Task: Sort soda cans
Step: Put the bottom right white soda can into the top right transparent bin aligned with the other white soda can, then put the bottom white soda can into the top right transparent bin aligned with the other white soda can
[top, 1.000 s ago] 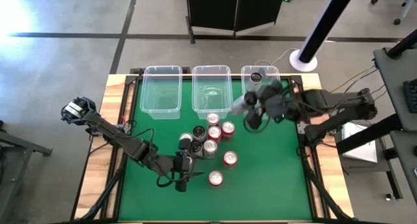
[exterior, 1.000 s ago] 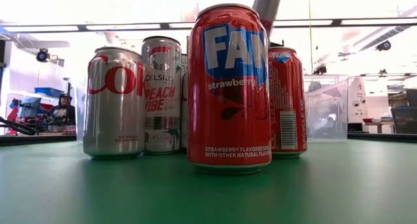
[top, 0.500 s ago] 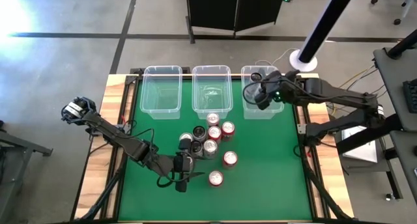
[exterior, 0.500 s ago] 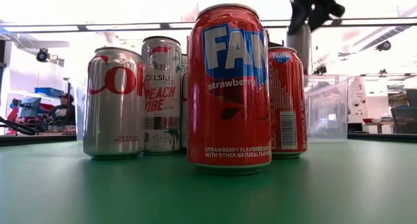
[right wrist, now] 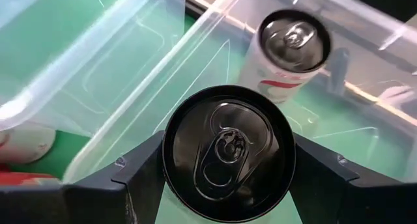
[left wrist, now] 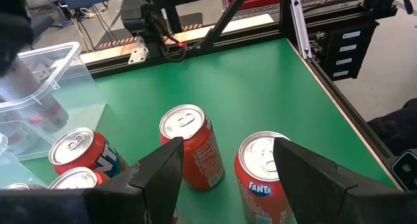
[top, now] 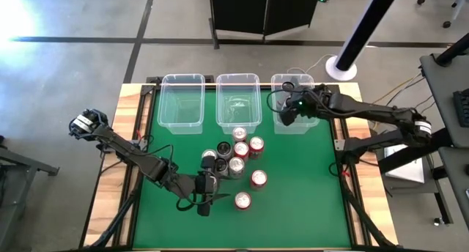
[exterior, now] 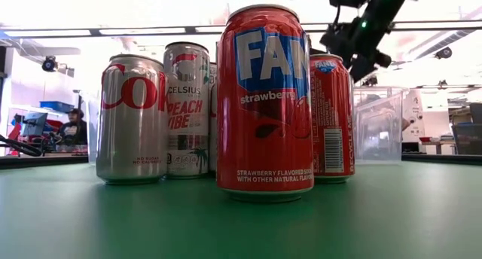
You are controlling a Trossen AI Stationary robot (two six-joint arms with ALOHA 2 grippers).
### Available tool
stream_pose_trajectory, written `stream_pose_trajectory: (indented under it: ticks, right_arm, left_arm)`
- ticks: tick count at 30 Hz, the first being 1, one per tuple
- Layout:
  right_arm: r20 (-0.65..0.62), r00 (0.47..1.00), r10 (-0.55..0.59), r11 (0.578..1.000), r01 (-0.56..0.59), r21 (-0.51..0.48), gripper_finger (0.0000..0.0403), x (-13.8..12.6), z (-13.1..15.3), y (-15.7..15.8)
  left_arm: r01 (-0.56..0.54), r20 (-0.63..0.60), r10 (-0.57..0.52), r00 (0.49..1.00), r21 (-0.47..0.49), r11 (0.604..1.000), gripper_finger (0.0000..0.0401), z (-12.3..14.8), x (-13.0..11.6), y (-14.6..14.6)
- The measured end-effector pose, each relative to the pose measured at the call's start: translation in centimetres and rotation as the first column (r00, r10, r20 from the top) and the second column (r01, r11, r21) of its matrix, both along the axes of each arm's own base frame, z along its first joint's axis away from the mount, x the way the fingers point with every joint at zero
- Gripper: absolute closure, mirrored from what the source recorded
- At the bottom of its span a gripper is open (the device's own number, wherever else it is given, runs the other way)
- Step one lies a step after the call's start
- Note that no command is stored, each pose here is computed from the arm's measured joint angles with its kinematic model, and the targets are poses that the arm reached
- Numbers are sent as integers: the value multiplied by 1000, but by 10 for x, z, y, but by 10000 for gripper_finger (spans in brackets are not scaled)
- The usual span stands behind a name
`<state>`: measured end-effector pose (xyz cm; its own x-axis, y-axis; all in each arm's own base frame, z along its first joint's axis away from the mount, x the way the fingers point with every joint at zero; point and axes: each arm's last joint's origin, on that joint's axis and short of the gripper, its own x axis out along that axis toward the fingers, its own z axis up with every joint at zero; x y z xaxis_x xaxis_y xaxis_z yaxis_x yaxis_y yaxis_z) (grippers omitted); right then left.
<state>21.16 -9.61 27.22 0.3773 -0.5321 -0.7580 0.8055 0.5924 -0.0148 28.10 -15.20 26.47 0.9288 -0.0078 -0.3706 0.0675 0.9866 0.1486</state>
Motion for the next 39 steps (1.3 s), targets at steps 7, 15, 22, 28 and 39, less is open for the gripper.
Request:
stream_pose_trajectory:
  ticks: [7,15,22,28,39]
  right_arm:
    - [-13,1000,-4,1000,4,-18,149,1,-9,-7]
    - [-30,999,-37,999,36,-23,150,3,-16,-20]
    - [-71,997,-42,999,42,-3,146,9,-28,-25]
    - [-68,997,-43,999,43,-6,133,14,-32,-27]
    - [-8,1000,-6,998,5,-61,68,6,-6,-23]
  left_arm:
    - [0,-3,0,1000,2,1000,180,0,0,0]
    - [0,-2,0,1000,2,1000,180,0,0,0]
    - [0,-3,0,1000,2,1000,180,0,0,0]
    - [0,-3,0,1000,2,1000,180,0,0,0]
    - [-14,-26,14,1000,-19,1000,180,-2,-1,1]
